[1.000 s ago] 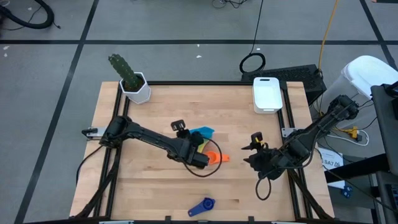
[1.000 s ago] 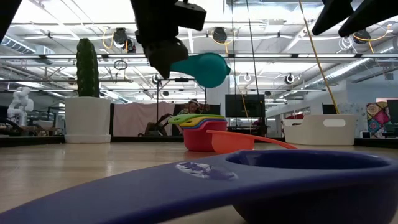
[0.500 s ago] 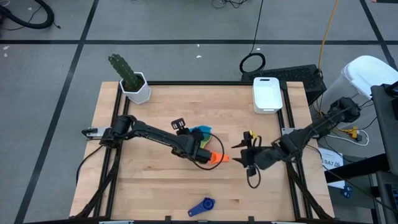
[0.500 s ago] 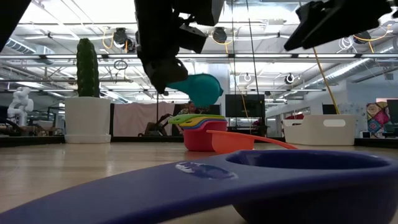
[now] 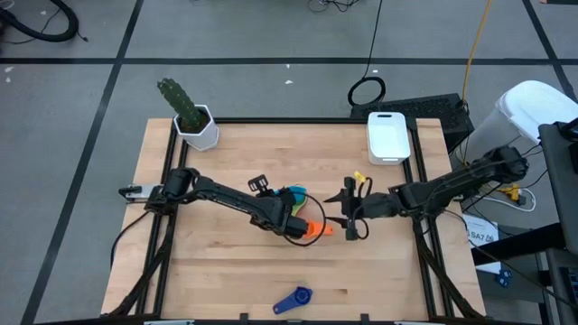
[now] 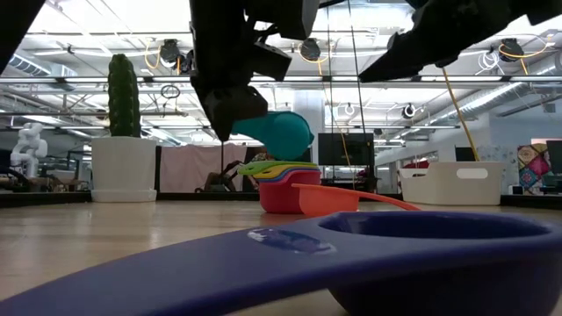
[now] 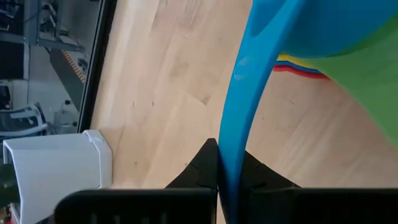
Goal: Nest measuring cups in basket
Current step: Stack the light blue measuring cup on top of the green measuring cup
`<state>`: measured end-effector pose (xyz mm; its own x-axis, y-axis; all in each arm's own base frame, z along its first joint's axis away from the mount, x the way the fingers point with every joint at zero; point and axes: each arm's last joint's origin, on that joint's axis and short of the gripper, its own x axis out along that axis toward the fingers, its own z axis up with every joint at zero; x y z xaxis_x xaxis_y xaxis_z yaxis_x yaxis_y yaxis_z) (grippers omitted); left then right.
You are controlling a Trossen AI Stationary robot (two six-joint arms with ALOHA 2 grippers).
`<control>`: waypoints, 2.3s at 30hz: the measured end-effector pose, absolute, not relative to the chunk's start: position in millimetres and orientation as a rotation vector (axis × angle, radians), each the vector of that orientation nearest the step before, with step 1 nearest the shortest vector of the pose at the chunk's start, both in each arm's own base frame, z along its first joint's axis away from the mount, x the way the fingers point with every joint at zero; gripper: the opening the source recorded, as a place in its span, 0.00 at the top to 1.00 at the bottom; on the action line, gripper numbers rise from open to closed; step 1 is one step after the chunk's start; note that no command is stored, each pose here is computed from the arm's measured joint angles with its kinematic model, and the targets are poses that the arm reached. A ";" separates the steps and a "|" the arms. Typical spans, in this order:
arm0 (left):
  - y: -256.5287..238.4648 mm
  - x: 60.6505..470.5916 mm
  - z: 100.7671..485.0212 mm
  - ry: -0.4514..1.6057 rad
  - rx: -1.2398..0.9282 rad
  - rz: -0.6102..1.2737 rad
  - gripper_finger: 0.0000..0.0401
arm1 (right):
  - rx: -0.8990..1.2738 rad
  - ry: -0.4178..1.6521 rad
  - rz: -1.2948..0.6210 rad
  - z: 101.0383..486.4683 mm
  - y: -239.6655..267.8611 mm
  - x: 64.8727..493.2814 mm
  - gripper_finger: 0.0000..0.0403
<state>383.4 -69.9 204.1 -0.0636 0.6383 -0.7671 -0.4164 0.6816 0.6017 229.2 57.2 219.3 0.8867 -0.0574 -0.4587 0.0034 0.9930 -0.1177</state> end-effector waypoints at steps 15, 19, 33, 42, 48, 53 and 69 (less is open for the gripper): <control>-66.7 389.0 201.9 1.386 0.122 0.834 0.81 | -0.094 0.470 -0.024 218.4 54.7 229.9 0.47; -69.2 390.5 200.4 1.415 0.055 0.785 0.81 | -0.096 0.470 -0.023 218.4 54.7 229.9 0.47; -84.5 388.2 198.9 1.460 -0.008 0.703 0.80 | -0.097 0.478 -0.023 217.7 54.6 229.5 0.47; -82.6 384.0 202.4 1.479 0.057 0.738 0.80 | -0.098 0.485 -0.024 217.1 54.5 229.2 0.47; -81.5 382.9 210.8 1.460 0.086 0.787 0.80 | -0.098 0.486 -0.025 217.0 54.5 229.2 0.47; -85.2 385.5 216.0 1.436 0.081 0.767 0.80 | -0.102 0.500 -0.026 215.9 54.2 228.6 0.47; -72.7 385.6 246.3 1.327 0.264 0.863 0.80 | -0.084 0.551 -0.066 211.7 45.7 227.8 0.47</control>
<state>385.6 -72.7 246.3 -0.0059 0.6779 -0.7352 -0.3968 0.6732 0.6240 227.8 45.7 211.7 0.8502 -0.0852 -0.5194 0.0402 0.9944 -0.0972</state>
